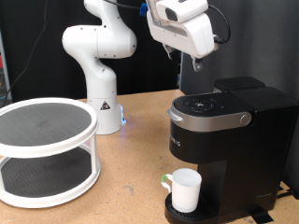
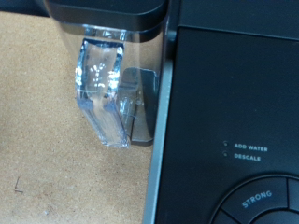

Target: Make a cup of coffee with the keurig machine

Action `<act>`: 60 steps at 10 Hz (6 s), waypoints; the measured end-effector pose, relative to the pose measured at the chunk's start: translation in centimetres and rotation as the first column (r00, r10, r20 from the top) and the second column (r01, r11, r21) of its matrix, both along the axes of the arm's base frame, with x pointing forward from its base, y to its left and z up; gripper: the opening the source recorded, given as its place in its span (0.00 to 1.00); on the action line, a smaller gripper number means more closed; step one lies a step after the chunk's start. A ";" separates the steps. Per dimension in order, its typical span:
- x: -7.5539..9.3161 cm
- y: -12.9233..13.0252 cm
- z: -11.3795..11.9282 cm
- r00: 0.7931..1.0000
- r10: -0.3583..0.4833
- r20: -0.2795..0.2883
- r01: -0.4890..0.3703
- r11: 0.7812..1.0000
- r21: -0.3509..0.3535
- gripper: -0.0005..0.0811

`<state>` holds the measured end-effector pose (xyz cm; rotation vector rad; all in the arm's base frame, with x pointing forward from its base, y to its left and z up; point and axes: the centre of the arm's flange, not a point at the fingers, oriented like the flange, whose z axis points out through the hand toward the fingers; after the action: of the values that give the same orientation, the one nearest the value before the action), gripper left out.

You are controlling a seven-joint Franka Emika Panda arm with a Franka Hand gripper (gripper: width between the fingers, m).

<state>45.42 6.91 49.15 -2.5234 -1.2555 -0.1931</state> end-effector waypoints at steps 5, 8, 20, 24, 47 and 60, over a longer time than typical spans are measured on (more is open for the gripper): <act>-0.2 0.1 -1.2 0.980 0.194 0.038 -0.187 0.972 -0.142 0.99; 1.2 1.2 -0.5 0.985 0.156 0.071 -0.144 0.978 -0.152 0.99; 7.4 2.1 1.5 0.993 0.100 0.055 -0.092 0.986 -0.138 0.99; 6.9 2.2 0.0 0.992 0.122 0.028 -0.117 0.983 -0.143 0.99; 5.6 3.2 -6.5 0.988 0.048 0.147 -0.024 0.987 -0.161 0.01; 7.7 3.0 -6.6 0.995 -0.067 -0.073 0.052 0.981 -0.189 0.01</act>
<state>53.12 9.96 42.51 -2.6998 -1.2197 0.0119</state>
